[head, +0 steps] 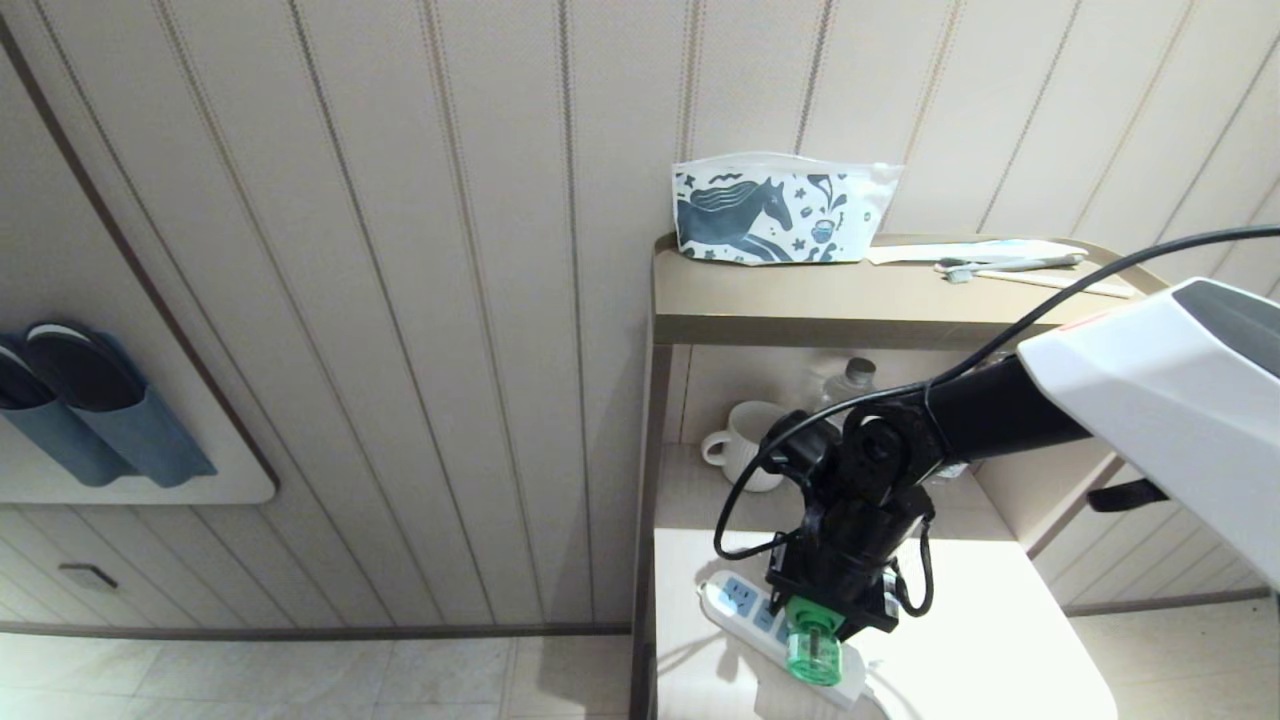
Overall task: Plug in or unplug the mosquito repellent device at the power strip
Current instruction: Insert the plug into the socket
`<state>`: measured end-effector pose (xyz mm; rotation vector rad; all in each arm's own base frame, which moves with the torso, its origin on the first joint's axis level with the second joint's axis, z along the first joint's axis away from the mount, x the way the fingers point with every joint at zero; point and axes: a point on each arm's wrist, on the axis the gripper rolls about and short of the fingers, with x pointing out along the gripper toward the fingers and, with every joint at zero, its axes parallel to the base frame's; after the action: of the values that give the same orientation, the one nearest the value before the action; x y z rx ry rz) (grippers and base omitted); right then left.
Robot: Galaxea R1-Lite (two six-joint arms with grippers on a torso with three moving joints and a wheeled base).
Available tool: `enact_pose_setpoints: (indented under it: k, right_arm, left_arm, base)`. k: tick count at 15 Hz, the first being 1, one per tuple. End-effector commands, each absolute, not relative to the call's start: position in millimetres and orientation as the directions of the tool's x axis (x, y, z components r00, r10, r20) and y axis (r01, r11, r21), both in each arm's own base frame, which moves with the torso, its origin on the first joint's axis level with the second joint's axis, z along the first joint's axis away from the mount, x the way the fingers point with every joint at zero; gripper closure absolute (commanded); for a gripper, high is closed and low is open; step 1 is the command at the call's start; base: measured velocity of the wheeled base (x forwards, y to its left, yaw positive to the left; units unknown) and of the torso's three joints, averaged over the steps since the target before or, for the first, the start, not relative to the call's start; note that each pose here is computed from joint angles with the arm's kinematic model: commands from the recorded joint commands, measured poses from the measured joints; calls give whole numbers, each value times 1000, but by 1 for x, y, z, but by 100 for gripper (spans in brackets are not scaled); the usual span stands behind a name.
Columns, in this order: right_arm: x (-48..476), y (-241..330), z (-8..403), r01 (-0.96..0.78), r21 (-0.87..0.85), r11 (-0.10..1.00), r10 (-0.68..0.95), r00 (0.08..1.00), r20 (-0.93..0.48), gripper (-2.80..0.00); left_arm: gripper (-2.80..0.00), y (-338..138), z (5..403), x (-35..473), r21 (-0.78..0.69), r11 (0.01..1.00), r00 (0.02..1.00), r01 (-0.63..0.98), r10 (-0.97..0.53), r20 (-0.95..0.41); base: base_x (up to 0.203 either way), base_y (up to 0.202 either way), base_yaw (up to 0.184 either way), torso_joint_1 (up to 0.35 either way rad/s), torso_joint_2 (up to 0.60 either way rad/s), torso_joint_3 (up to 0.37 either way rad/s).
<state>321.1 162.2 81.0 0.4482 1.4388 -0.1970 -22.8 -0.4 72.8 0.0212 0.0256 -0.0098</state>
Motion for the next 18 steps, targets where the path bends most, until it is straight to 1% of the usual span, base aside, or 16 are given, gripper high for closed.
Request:
enact_pose_setpoints:
  k: [1,8,10,13,18]
  right_arm:
    - [321,161,80,403,174,898,134,127,-983,0]
    - [314,161,73,424,162,891,128,109,-986,0]
    - [314,160,75,442,176,880,128,136,-982,0]
    - [312,157,87,445,200,873,137,171,-976,0]
    - [311,158,90,445,205,872,142,172,-975,0]
  left_arm:
    - [0,0,73,-23,21,1000,1000,10,-9,-26]
    - [0,0,73,-23,21,1000,1000,10,-9,-26]
    - [0,0,73,-23,21,1000,1000,10,-9,-26]
    - [0,0,73,-23,21,1000,1000,10,-9,-26]
    - [0,0,73,-23,21,1000,1000,10,-9,-26]
  base:
    - [0,0,0,0,0,0]
    - [0,0,0,0,0,0]
    - [0,0,0,0,0,0]
    - [0,0,0,0,0,0]
    - [0,0,0,0,0,0]
